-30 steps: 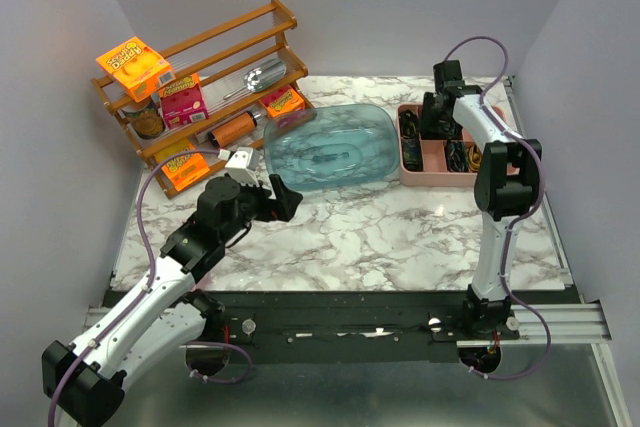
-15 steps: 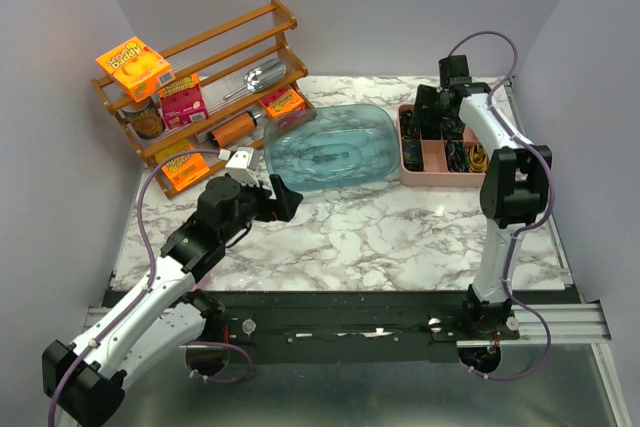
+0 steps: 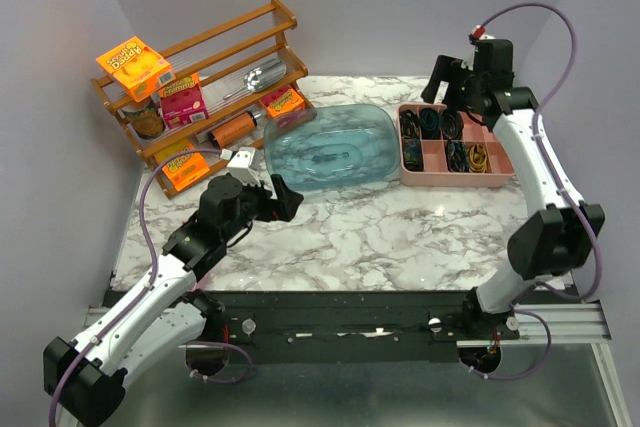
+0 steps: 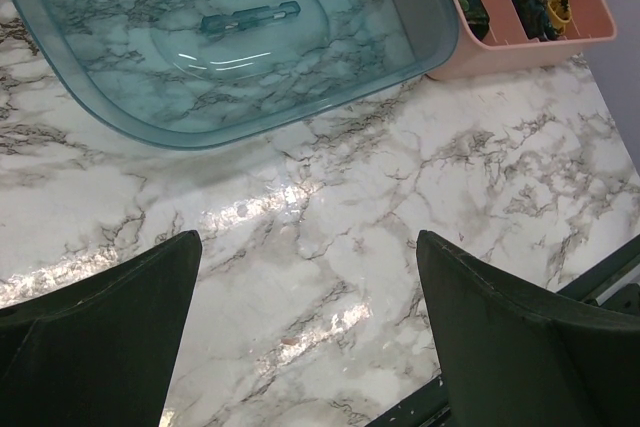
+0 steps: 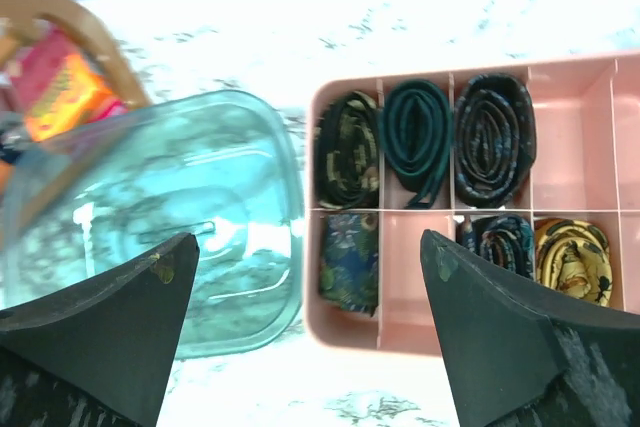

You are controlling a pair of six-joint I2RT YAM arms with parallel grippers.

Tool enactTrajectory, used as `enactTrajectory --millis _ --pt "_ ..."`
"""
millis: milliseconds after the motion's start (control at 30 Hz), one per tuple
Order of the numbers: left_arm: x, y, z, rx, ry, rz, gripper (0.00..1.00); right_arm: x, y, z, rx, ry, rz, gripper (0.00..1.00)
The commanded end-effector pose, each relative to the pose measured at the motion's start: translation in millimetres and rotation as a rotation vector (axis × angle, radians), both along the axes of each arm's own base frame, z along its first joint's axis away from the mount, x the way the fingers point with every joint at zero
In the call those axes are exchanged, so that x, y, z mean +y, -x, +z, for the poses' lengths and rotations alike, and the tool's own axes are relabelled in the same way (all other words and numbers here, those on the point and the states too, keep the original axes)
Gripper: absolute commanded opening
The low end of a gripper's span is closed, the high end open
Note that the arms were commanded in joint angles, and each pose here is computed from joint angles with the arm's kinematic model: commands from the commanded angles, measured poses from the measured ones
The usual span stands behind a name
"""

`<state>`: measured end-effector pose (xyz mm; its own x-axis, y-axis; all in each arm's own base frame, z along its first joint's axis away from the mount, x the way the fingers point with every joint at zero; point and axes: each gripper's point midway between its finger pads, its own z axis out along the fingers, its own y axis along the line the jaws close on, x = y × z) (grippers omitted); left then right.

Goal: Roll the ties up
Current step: Reset both arms

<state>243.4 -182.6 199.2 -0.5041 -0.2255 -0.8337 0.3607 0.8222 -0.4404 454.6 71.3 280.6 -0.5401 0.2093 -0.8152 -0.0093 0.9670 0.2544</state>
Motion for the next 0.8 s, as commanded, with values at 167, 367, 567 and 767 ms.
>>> enactTrajectory --millis 167,367,567,767 --pt "5.7 -8.7 3.1 -0.014 -0.012 0.053 0.99 21.9 40.7 61.1 -0.254 -0.100 0.110 1.00" --pt "7.5 -11.1 2.5 -0.016 -0.012 0.071 0.99 23.4 48.3 73.1 -0.294 -0.106 0.127 1.00" --pt "12.5 -17.6 4.7 -0.020 -0.024 0.114 0.99 27.1 49.1 54.7 -0.254 -0.111 0.144 1.00" --pt "12.6 -31.4 -8.5 0.032 -0.080 0.153 0.99 33.6 52.7 13.5 -0.168 -0.142 0.162 1.00"
